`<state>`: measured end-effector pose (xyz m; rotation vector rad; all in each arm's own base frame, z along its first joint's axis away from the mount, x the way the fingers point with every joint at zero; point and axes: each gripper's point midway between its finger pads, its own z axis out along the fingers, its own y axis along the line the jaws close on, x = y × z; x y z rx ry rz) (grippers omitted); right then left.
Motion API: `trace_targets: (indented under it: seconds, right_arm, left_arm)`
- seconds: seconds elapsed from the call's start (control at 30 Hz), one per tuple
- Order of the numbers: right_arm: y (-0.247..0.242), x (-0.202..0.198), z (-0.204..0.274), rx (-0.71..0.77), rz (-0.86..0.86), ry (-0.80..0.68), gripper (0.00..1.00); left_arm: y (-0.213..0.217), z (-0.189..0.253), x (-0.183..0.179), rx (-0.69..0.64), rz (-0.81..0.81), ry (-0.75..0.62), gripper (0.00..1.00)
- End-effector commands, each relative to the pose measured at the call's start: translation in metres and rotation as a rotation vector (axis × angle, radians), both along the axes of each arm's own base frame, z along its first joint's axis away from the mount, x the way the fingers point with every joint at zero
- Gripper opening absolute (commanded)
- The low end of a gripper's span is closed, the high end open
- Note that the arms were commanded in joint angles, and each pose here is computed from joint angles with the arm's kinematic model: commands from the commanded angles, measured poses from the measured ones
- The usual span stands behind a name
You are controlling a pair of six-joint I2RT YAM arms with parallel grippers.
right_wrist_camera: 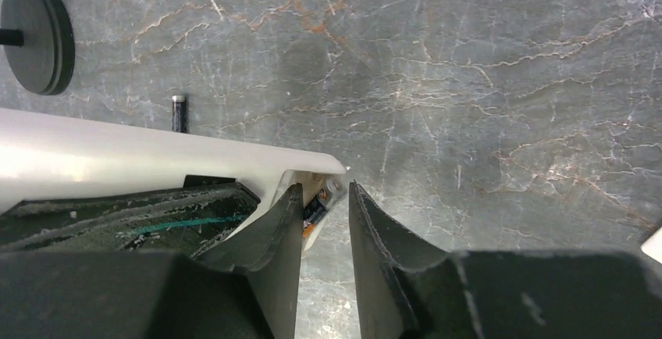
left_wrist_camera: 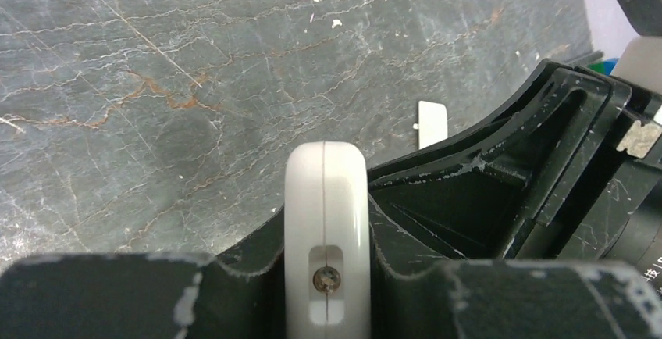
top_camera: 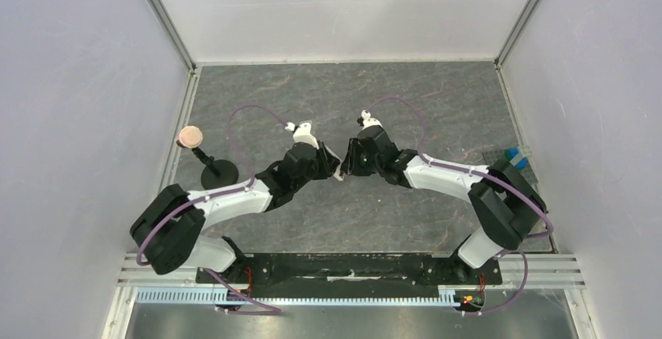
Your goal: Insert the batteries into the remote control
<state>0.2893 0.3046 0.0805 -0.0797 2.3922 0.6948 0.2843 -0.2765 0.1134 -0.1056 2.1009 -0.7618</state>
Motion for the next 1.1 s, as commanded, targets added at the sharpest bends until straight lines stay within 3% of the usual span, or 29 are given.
trace_targets:
  seconds: [0.0, 0.3, 0.53, 0.87, 1.07]
  right_arm:
    - [-0.007, 0.005, -0.021, 0.023, -0.040, 0.038, 0.28]
    - [-0.013, 0.001, -0.029, 0.189, -0.083, 0.104, 0.15]
    - [-0.021, 0.006, 0.005, 0.309, -0.124, 0.060, 0.05]
    - [-0.039, 0.012, 0.090, 0.463, -0.158, -0.101, 0.02]
    - [-0.043, 0.012, 0.146, 0.551, -0.159, -0.218, 0.01]
  left_arm:
    - [-0.023, 0.045, 0.023, -0.025, -0.027, -0.163, 0.02]
    - [-0.024, 0.025, 0.023, 0.038, -0.029, -0.150, 0.02]
    - [-0.022, 0.035, 0.022, -0.013, 0.007, -0.126, 0.02]
    - [-0.018, 0.083, 0.017, -0.210, 0.064, -0.104, 0.02]
    - [-0.012, 0.118, 0.017, -0.495, 0.089, -0.037, 0.02]
